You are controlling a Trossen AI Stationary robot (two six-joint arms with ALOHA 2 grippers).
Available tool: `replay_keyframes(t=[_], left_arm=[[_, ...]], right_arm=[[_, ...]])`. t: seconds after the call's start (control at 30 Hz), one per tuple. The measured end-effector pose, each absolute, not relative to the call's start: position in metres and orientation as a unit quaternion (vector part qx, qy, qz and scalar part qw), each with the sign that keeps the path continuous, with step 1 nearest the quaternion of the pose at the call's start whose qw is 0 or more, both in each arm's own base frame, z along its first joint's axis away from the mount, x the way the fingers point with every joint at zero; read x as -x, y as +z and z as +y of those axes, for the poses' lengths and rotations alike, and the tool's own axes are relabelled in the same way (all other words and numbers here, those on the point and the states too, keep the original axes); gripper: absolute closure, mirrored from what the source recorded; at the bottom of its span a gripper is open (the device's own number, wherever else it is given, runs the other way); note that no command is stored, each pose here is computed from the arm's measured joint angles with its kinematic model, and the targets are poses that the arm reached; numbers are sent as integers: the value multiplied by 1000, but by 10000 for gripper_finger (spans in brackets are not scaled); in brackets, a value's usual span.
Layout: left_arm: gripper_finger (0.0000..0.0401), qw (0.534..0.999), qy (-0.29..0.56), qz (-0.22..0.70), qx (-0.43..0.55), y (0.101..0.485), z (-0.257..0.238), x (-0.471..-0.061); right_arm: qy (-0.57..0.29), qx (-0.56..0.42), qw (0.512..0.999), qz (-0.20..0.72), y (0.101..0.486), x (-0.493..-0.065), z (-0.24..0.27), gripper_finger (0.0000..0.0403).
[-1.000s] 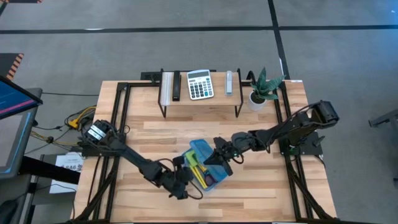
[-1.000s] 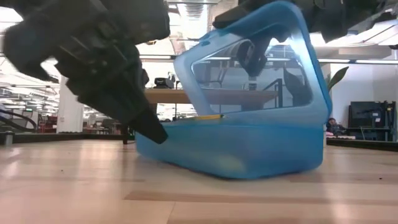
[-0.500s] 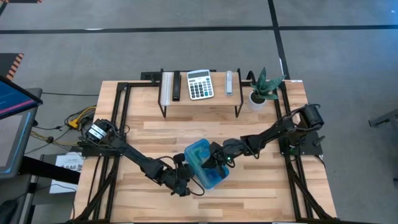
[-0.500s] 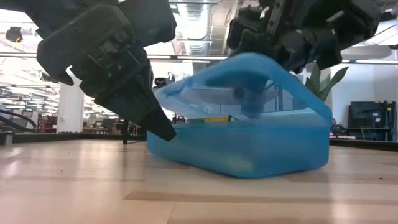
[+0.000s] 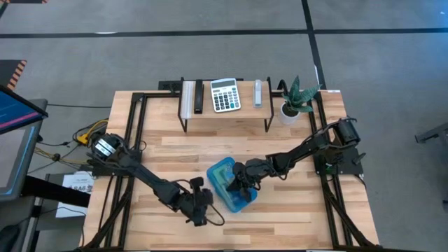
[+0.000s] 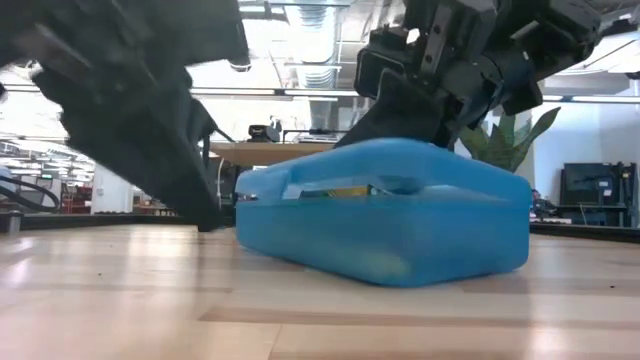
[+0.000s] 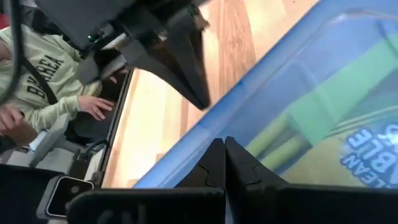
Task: Pack school essentials
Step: Close the blue supply box
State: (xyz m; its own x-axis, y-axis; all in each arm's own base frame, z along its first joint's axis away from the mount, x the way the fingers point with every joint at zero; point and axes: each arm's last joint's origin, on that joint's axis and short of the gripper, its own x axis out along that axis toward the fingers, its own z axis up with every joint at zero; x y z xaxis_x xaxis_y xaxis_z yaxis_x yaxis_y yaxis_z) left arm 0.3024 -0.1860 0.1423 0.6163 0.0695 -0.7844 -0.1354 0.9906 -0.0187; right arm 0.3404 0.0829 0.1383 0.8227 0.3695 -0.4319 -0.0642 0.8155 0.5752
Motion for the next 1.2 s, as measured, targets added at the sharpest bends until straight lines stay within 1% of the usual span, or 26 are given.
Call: replay_keyframes(t=[0.13,0.27,0.33,0.57,0.83,1.03,1.2], left_arm=[[401,919,68,388,18,160,-192,-297],[401,942,114,314,-18,176,-191,-299],[401,946,124,299,-32,178,-186,-304],[401,937,156,312,-36,172,-160,-317],[401,935,129,330,-11,167,-149,-321],[401,937,107,332,15,156,-148,-316],[401,935,109,337,26,152,-147,-313]], right_arm=[[101,-275,911,292,134,-339,80,396],[97,-262,914,294,134,-338,80,396],[99,-256,915,295,133,-338,80,396],[130,-175,933,286,134,-337,85,396],[163,-85,944,273,134,-335,91,397],[168,-68,944,275,133,-335,91,397],[161,-60,943,287,131,-333,91,397]])
